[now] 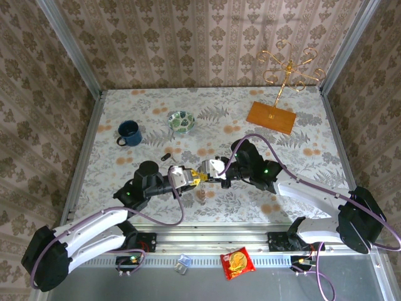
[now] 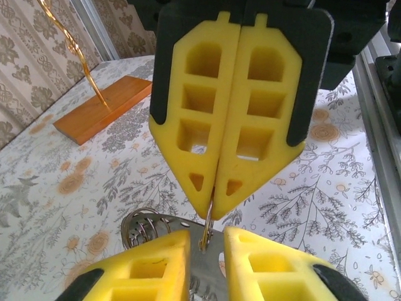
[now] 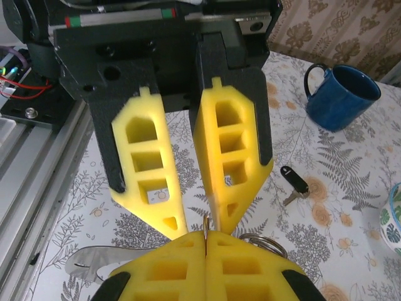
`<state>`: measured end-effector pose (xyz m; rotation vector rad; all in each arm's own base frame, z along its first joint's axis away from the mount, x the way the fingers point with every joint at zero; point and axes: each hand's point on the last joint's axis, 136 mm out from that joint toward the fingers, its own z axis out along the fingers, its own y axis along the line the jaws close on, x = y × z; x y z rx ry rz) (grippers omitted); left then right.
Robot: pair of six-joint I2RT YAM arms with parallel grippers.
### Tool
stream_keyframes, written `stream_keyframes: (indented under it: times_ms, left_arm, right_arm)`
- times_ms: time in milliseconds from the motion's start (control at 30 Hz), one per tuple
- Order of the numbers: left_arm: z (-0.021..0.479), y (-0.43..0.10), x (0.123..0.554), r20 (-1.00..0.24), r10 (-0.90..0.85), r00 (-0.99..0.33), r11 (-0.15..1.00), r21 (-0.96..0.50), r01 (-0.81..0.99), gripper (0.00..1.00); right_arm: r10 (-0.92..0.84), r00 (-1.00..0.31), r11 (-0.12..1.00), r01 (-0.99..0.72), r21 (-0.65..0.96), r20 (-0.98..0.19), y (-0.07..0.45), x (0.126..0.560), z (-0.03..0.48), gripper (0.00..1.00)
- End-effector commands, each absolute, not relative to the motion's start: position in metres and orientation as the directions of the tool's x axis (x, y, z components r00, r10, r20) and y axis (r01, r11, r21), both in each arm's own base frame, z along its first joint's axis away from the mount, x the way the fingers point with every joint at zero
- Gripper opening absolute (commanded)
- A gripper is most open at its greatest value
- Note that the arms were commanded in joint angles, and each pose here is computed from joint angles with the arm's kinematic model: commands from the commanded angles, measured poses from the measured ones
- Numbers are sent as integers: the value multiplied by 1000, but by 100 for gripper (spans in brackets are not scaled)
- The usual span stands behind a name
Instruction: Put the keys on the keyring
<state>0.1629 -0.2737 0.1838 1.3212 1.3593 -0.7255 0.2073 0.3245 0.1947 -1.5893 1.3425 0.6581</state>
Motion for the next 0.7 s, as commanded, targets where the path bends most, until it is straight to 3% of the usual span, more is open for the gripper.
stream_keyframes:
  times_ms: [0, 433, 533, 600, 667]
  left_arm:
    - [188, -275, 161, -948, 274, 162, 199, 220, 955, 18]
    - [205, -280, 164, -956, 225, 189, 202, 236, 951, 14]
    - [210, -281, 165, -956, 214, 199, 202, 243, 949, 9]
    - [211, -281, 166, -955, 211, 206, 205, 249, 947, 1]
    - [214, -280, 167, -955, 209, 212, 217, 257, 942, 0]
  right_arm:
    - [-390, 284, 3, -951, -309, -876, 328, 200, 212, 0]
    - [-365, 256, -35, -965, -262, -895, 331, 192, 215, 0]
    - [-368, 250, -41, -967, -253, -896, 331, 190, 213, 0]
    - [-374, 246, -42, -968, -249, -894, 331, 190, 212, 0]
    - [-380, 243, -9, -966, -259, -892, 329, 195, 214, 0]
